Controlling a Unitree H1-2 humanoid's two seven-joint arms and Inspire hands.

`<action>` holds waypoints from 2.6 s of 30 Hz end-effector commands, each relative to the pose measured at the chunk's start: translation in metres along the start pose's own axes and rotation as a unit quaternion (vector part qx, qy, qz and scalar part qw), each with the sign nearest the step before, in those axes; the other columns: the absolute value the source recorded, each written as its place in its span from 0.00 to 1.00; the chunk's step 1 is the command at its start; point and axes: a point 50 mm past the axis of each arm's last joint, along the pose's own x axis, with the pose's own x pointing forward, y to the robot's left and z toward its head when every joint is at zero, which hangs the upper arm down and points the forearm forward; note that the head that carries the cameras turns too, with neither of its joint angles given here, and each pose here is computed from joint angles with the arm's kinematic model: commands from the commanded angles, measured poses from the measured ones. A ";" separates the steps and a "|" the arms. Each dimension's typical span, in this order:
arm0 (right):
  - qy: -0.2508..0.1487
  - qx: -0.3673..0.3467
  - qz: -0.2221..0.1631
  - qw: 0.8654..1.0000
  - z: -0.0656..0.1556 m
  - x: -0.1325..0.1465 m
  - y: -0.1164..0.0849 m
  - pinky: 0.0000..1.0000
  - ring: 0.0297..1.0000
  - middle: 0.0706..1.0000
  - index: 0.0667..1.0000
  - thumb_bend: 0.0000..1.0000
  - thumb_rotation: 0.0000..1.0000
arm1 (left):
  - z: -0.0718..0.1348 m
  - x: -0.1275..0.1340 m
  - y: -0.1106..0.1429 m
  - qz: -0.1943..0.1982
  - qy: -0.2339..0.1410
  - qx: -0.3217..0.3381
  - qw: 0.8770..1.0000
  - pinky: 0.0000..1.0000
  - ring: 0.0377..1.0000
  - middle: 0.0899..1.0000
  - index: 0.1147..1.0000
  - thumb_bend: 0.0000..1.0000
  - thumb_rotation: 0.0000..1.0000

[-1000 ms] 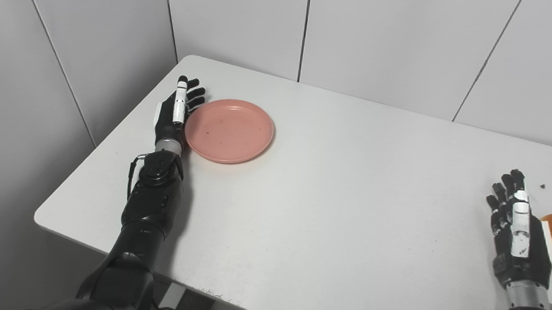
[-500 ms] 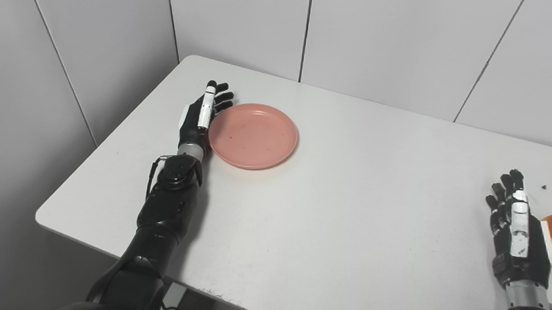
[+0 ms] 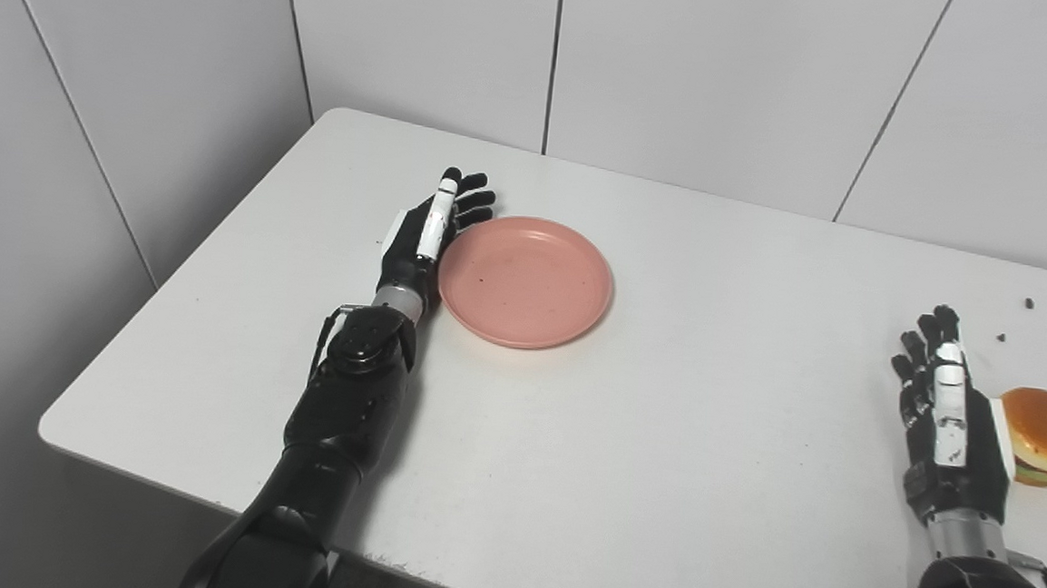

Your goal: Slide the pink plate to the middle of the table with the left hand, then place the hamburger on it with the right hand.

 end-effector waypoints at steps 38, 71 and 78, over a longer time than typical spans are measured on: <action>-0.006 0.005 0.016 1.000 0.003 0.006 0.049 0.97 0.97 0.99 1.00 0.53 0.93 | -0.015 -0.047 -0.096 -0.156 0.038 0.011 0.987 0.80 0.81 0.77 0.74 0.46 1.00; -0.024 -0.023 0.014 0.999 0.011 0.003 0.038 0.95 0.95 0.97 0.98 0.58 0.92 | -0.032 -0.059 -0.128 -0.210 0.043 -0.005 0.977 0.82 0.81 0.79 0.76 0.44 1.00; -0.075 -0.098 0.007 0.992 0.045 0.007 0.026 0.91 0.92 0.94 0.95 0.59 0.86 | -0.036 -0.058 -0.128 -0.212 0.040 -0.008 0.976 0.82 0.81 0.79 0.77 0.44 1.00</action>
